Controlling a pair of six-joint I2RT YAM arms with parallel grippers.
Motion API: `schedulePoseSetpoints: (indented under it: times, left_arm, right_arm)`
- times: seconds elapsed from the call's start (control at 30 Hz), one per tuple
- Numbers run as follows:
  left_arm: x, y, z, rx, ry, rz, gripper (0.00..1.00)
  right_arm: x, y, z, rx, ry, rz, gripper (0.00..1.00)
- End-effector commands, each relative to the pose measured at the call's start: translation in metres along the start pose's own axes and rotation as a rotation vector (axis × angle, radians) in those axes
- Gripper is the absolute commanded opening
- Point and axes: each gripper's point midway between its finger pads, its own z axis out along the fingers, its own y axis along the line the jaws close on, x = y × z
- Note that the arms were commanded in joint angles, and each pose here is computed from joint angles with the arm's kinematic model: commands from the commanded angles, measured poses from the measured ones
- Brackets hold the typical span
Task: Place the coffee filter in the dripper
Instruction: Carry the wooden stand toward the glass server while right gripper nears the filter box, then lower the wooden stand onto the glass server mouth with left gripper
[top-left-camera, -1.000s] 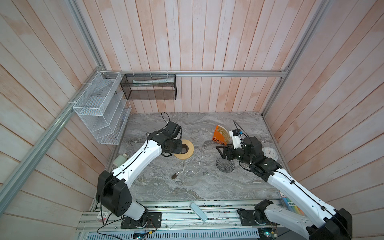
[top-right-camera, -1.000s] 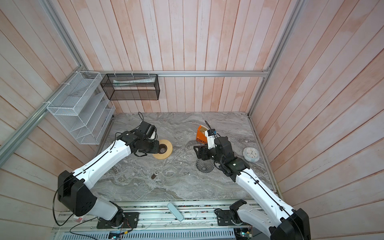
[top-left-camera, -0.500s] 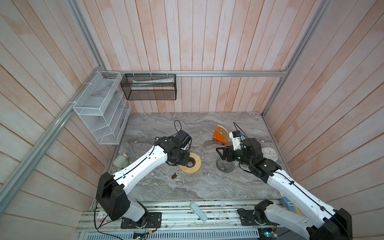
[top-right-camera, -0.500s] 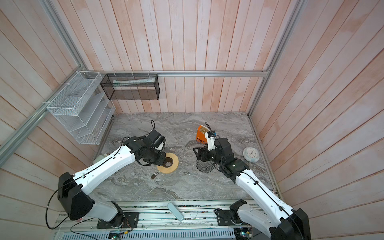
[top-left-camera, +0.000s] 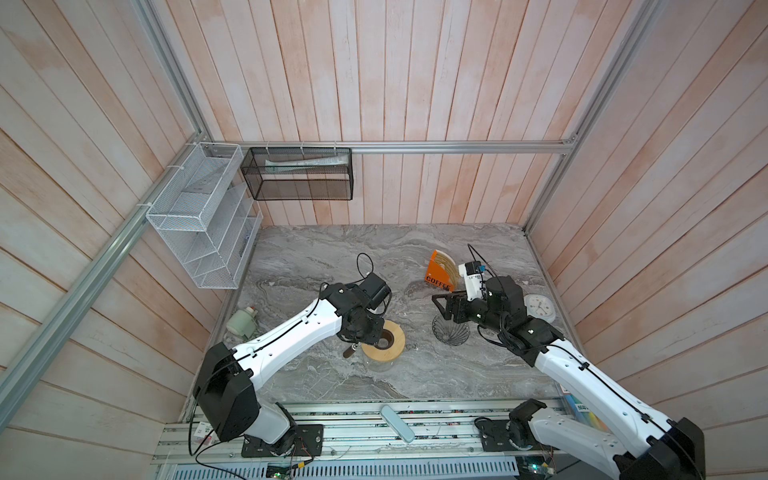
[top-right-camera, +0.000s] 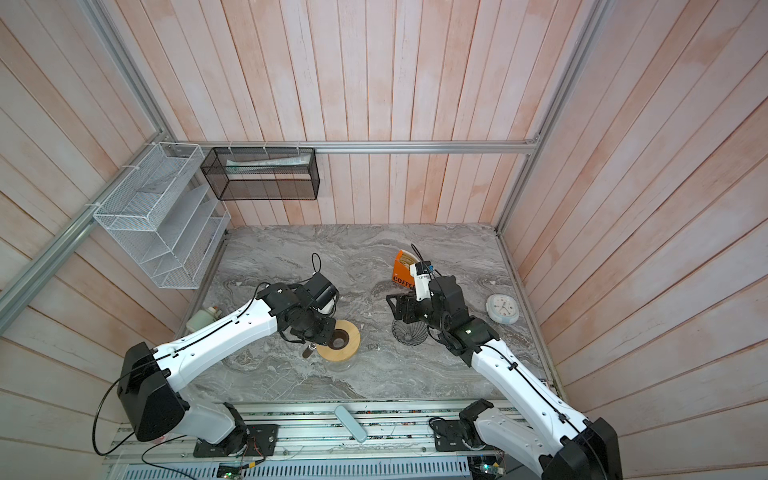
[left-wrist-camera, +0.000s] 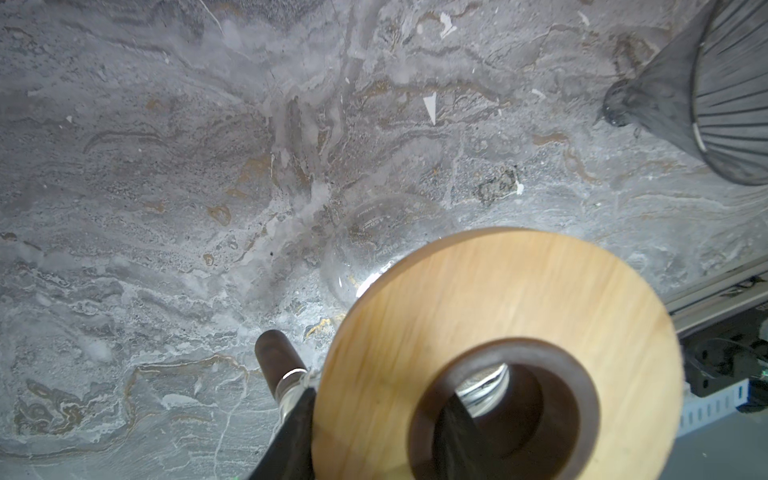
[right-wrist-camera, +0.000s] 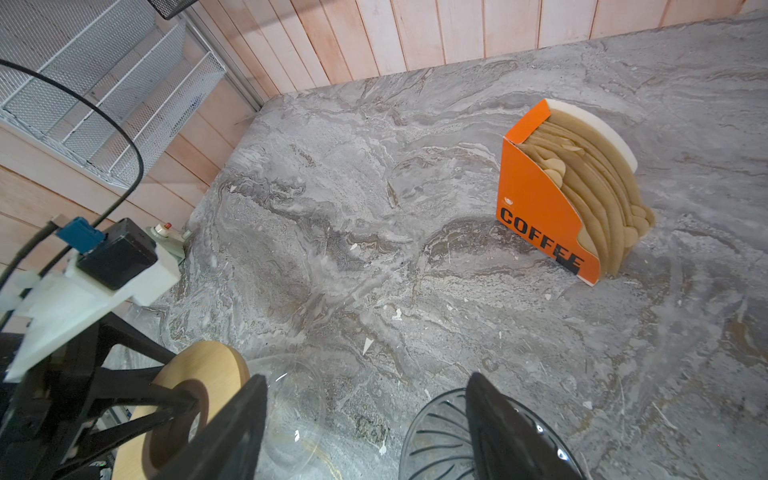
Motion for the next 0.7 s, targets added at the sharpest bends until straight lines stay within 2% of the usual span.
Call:
schedulePoseSetpoints:
  times: [0.0, 0.67]
  left_arm:
    - [-0.004, -0.002, 0.003, -0.002, -0.024, -0.007, 0.15]
    - [-0.005, 0.003, 0.015, -0.019, -0.044, -0.019, 0.15]
  right_arm:
    - [0.003, 0.002, -0.002, -0.014, -0.004, 0.006, 0.76]
    - [0.006, 0.000, -0.001, -0.004, 0.000, 0.010, 0.76]
